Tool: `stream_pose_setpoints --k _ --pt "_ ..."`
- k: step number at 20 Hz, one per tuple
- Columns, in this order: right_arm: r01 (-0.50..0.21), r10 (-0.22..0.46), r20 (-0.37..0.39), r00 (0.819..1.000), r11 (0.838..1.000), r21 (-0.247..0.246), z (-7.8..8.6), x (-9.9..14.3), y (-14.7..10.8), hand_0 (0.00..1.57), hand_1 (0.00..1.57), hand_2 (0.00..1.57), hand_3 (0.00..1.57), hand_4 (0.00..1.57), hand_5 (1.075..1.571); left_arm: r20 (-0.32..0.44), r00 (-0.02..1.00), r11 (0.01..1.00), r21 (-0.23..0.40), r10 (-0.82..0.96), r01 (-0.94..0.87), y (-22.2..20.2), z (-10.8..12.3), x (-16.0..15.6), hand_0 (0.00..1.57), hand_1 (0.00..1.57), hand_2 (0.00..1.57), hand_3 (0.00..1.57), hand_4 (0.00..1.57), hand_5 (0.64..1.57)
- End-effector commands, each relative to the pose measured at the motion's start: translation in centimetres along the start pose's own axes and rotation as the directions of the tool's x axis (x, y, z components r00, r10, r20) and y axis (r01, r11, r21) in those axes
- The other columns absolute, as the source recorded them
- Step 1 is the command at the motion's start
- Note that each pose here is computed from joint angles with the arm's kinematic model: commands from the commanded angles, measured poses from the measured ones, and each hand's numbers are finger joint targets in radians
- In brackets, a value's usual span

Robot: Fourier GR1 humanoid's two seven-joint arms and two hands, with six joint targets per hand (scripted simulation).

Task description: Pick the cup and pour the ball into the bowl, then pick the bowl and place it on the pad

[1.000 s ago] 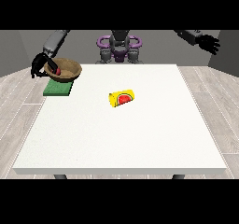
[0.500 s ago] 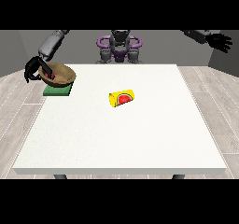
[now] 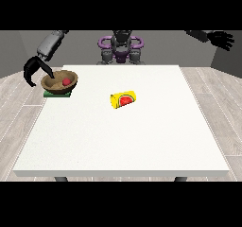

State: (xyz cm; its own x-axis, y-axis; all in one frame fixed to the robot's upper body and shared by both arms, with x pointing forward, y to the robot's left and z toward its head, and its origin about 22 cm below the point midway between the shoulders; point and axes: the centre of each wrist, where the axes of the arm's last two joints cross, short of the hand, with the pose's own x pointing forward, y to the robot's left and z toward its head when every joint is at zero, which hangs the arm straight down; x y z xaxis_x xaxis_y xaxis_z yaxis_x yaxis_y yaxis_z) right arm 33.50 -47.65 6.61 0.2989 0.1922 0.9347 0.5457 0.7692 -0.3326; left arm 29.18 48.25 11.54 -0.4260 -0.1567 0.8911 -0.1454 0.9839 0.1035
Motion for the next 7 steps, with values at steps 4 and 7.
stream_pose_setpoints --k 4,7 --pt "-0.071 0.075 -0.062 0.995 0.995 0.063 -0.6 2.6 0.0 0.00 0.00 0.00 0.00 0.00 1.356 -0.170 0.985 0.994 -0.101 0.029 -0.047 -9.2 -0.8 -2.0 0.00 0.00 0.00 0.00 0.90 1.559" --pt "-0.022 0.025 -0.011 1.000 0.974 0.227 0.0 4.5 5.0 0.00 0.00 0.00 0.00 0.48 1.434 -0.323 0.946 0.995 -0.080 0.023 -0.051 -8.6 3.3 -5.9 0.00 0.00 0.00 0.00 0.90 1.559"
